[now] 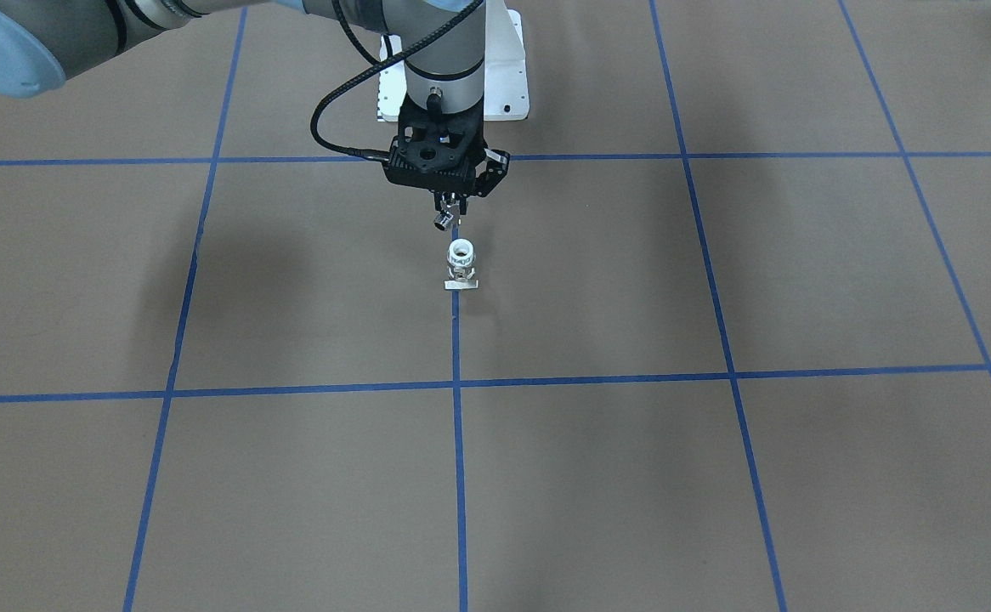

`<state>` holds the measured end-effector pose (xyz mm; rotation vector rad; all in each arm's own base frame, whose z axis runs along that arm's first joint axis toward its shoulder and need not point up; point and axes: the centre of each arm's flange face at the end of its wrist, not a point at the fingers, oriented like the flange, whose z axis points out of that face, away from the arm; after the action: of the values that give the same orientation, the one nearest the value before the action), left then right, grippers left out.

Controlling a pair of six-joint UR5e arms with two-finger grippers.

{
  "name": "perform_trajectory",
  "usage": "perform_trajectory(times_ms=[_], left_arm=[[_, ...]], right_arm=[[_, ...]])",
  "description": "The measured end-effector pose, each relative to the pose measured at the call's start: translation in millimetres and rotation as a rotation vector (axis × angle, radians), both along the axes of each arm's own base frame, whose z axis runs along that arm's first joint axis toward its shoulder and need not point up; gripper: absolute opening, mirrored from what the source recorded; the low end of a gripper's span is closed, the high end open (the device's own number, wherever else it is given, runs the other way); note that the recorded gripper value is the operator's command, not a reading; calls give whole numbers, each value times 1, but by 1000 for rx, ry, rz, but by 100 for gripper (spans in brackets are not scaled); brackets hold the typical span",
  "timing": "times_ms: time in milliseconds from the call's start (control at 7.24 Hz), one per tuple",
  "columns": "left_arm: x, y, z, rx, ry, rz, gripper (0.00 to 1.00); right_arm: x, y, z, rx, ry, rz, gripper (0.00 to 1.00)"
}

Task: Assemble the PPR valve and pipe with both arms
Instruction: 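Carry the chrome fitting with the right gripper over the valve, then lower the fitting onto the valve top and press it in with the right gripper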

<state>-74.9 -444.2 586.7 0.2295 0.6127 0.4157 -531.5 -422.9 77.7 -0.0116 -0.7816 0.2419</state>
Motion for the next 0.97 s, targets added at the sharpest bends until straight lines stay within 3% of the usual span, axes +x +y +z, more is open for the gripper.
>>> perform_trajectory(times_ms=[967], left_arm=[[1,-1,-1,2,0,2,100]], right_arm=[[-28,-2,16,42,20,30,0]])
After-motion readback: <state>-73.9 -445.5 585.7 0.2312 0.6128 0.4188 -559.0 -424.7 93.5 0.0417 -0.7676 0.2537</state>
